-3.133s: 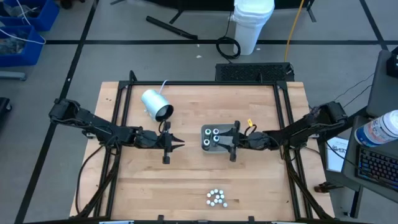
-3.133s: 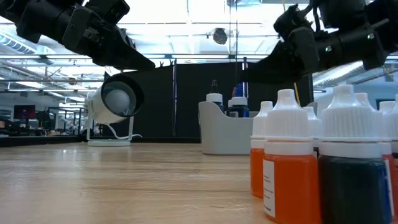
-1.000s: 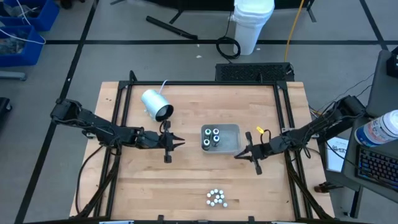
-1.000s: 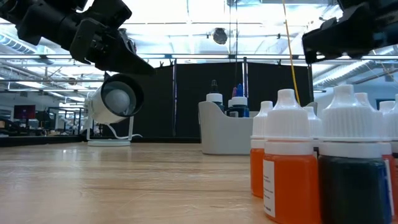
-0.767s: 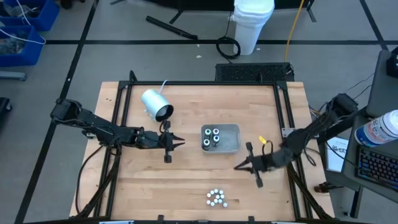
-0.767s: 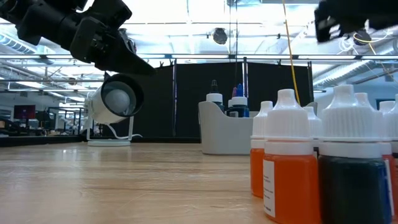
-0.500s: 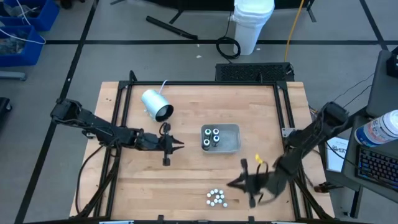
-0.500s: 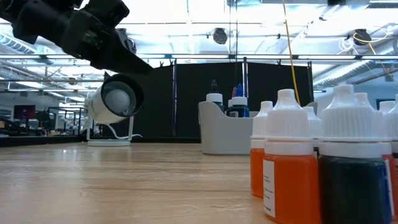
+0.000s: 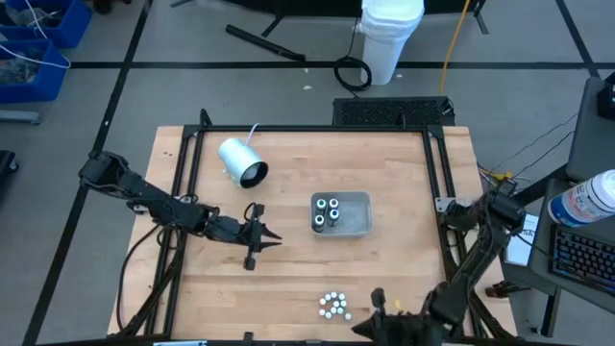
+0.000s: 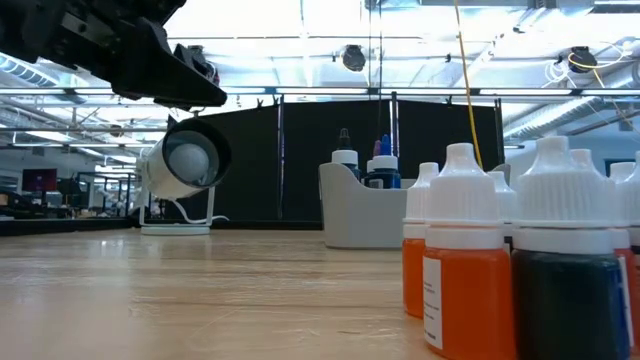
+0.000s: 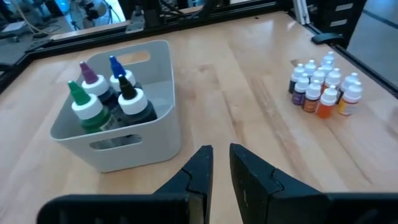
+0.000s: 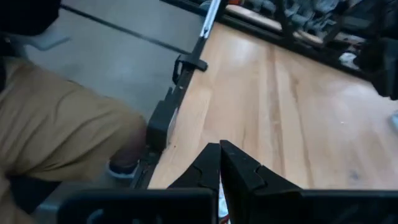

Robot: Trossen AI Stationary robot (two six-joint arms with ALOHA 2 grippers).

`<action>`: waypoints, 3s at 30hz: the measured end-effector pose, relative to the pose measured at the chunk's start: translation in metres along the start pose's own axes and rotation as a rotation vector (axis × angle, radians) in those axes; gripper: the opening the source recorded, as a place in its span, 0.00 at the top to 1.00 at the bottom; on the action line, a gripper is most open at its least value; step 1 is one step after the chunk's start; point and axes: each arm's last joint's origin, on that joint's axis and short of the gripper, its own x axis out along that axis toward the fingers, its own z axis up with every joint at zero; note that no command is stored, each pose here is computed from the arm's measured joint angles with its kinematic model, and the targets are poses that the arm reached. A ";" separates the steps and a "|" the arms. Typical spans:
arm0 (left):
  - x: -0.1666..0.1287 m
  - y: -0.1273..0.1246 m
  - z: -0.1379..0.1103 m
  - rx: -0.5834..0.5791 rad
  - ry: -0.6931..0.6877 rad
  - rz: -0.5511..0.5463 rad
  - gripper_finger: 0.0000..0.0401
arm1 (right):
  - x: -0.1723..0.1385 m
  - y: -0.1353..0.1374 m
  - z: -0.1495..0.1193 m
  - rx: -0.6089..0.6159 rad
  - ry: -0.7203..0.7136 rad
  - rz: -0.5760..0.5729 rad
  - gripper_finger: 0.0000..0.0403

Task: Pick & Place food coloring
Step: Put the small green food coloring bottle into the gray bin

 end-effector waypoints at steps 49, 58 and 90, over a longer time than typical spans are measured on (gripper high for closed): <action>-0.001 -0.001 0.001 0.059 -0.006 0.022 0.84 | 0.040 0.019 -0.068 0.423 0.129 -0.187 0.58; -0.001 -0.001 0.001 0.059 -0.006 0.022 0.84 | 0.046 0.013 -0.089 0.464 0.104 -0.156 0.58; -0.001 -0.001 0.001 0.069 -0.005 0.022 0.84 | 0.069 0.012 -0.098 0.442 0.166 -0.045 0.58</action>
